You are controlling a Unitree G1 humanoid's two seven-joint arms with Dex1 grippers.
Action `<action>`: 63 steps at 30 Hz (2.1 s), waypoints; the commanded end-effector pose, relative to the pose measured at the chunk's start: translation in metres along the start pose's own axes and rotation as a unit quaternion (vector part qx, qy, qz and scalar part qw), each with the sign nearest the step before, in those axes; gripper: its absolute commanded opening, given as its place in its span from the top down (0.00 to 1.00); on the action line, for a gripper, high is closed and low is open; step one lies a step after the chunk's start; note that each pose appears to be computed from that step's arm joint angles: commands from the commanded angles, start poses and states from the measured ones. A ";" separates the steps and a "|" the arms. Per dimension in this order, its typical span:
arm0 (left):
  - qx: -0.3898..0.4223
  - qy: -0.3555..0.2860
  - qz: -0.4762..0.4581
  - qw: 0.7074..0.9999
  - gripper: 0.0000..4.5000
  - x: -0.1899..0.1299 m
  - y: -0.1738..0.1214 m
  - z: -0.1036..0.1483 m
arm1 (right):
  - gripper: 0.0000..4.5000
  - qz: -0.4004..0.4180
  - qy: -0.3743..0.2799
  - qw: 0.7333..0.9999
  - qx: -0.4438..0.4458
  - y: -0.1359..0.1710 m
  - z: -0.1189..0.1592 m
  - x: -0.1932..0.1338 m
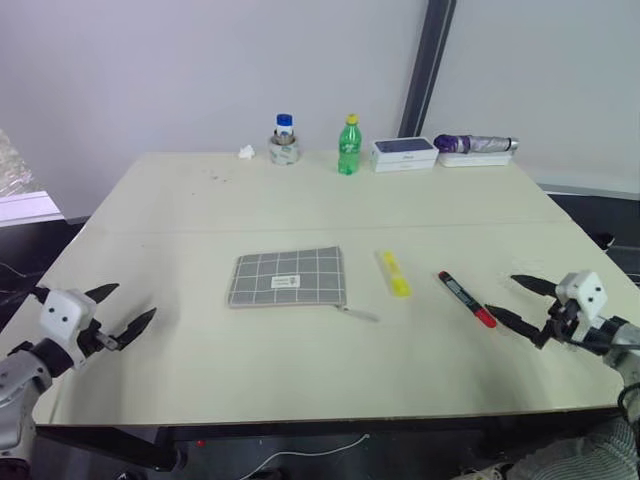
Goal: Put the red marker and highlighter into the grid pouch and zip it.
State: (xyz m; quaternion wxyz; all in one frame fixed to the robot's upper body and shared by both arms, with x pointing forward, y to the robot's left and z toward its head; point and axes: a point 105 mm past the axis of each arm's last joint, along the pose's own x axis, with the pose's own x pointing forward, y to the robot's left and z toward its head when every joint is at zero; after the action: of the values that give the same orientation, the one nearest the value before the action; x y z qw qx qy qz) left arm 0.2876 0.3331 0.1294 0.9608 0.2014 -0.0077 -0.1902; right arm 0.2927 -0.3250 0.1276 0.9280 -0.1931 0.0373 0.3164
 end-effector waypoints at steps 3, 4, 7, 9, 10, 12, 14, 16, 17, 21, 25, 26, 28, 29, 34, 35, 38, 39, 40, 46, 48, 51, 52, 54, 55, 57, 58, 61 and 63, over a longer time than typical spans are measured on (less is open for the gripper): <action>0.029 -0.006 0.005 1.000 0.00 -0.002 0.001 0.004 | 0.02 -0.016 -0.014 1.000 -0.023 -0.010 0.014 -0.010; 0.028 -0.001 0.011 1.000 0.00 -0.001 0.002 0.002 | 0.02 -0.018 -0.014 0.999 -0.023 -0.011 0.013 -0.010; 0.032 0.001 0.001 0.999 0.00 0.001 0.001 0.003 | 0.02 -0.021 -0.016 0.999 -0.025 -0.013 0.014 -0.007; 0.041 -0.013 -0.005 0.999 0.00 0.001 0.001 0.007 | 0.02 -0.023 -0.018 0.999 -0.026 -0.014 0.014 -0.005; 0.042 -0.014 -0.006 0.999 0.00 0.001 0.002 0.008 | 0.02 -0.023 -0.019 0.999 -0.026 -0.014 0.013 -0.003; 0.042 -0.014 -0.006 0.999 0.00 0.001 0.003 0.008 | 0.02 -0.023 -0.019 0.999 -0.025 -0.014 0.013 -0.002; 0.055 -0.023 -0.013 0.998 0.00 0.000 0.001 0.010 | 0.02 -0.020 -0.021 0.999 -0.025 -0.013 0.012 0.000; 0.074 -0.018 -0.005 0.997 0.00 -0.001 0.004 0.008 | 0.02 -0.024 -0.026 0.999 -0.033 -0.013 0.013 0.002; 0.083 -0.015 0.003 0.996 0.00 -0.002 0.007 0.007 | 0.02 -0.030 -0.031 0.998 -0.038 -0.015 0.015 0.004; 0.087 -0.013 0.019 0.996 0.00 -0.001 0.015 0.005 | 0.02 -0.046 -0.046 0.997 -0.043 -0.021 0.022 0.011; 0.114 -0.007 0.022 0.993 0.00 0.002 0.022 0.006 | 0.02 -0.035 -0.057 0.997 -0.041 -0.016 0.025 0.022; 0.126 -0.004 0.021 0.992 0.00 0.004 0.024 0.007 | 0.02 -0.028 -0.064 0.997 -0.038 -0.014 0.028 0.028; 0.158 0.001 0.009 0.987 0.00 0.008 0.024 0.008 | 0.13 -0.018 -0.086 0.996 -0.033 -0.009 0.038 0.041; 0.180 0.003 -0.003 0.984 0.00 0.010 0.022 0.008 | 0.20 -0.014 -0.096 0.995 -0.033 -0.006 0.043 0.049; 0.213 -0.002 -0.006 0.977 0.00 0.030 0.026 0.011 | 0.79 -0.001 -0.140 0.989 -0.047 0.015 0.070 0.102; 0.225 -0.002 -0.008 0.974 0.00 0.035 0.026 0.011 | 0.90 0.007 -0.143 0.988 -0.053 0.023 0.074 0.115; 0.275 -0.009 -0.037 0.961 0.00 0.053 0.014 0.014 | 0.99 0.014 -0.132 0.988 -0.084 0.044 0.081 0.155; 0.289 -0.007 -0.049 0.956 0.00 0.059 0.009 0.014 | 0.99 0.006 -0.130 0.987 -0.090 0.049 0.084 0.166; 0.302 -0.003 -0.064 0.951 0.00 0.064 0.004 0.012 | 0.99 -0.003 -0.127 0.986 -0.108 0.054 0.088 0.177; 0.335 -0.023 -0.144 0.931 0.00 0.083 -0.031 0.009 | 0.99 -0.033 -0.084 0.985 -0.145 0.059 0.081 0.203; 0.341 -0.032 -0.166 0.925 0.00 0.086 -0.041 0.009 | 0.99 -0.020 -0.075 0.983 -0.167 0.067 0.077 0.207; 0.351 -0.039 -0.180 0.918 0.00 0.089 -0.049 0.009 | 0.99 -0.018 -0.060 0.981 -0.184 0.072 0.070 0.211; 0.357 -0.042 -0.186 0.915 0.00 0.091 -0.052 0.009 | 0.99 -0.018 -0.054 0.981 -0.188 0.074 0.068 0.212; 0.371 -0.047 -0.204 0.905 0.00 0.093 -0.060 0.009 | 0.99 -0.017 -0.051 0.981 -0.189 0.078 0.065 0.214; 0.371 -0.048 -0.207 0.904 0.00 0.095 -0.062 0.009 | 0.99 -0.017 -0.054 0.981 -0.184 0.079 0.066 0.215; 0.381 -0.053 -0.221 0.896 0.00 0.096 -0.069 0.009 | 0.99 -0.012 -0.058 0.980 -0.188 0.084 0.068 0.218; 0.388 -0.058 -0.231 0.890 0.00 0.097 -0.074 0.008 | 0.99 -0.008 -0.057 0.979 -0.194 0.087 0.068 0.220; 0.405 -0.068 -0.253 0.876 0.00 0.099 -0.086 0.007 | 0.99 -0.003 -0.050 0.977 -0.205 0.093 0.066 0.225; 0.415 -0.073 -0.268 0.866 0.00 0.100 -0.093 0.005 | 0.99 -0.001 -0.044 0.975 -0.216 0.094 0.064 0.228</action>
State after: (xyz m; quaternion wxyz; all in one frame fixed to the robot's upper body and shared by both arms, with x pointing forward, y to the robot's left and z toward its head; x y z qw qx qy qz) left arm 0.3553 0.2272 0.1149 0.7286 0.5536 -0.1204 -0.3849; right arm 0.4102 -0.1082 0.0981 0.8713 -0.3630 -0.0473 0.3269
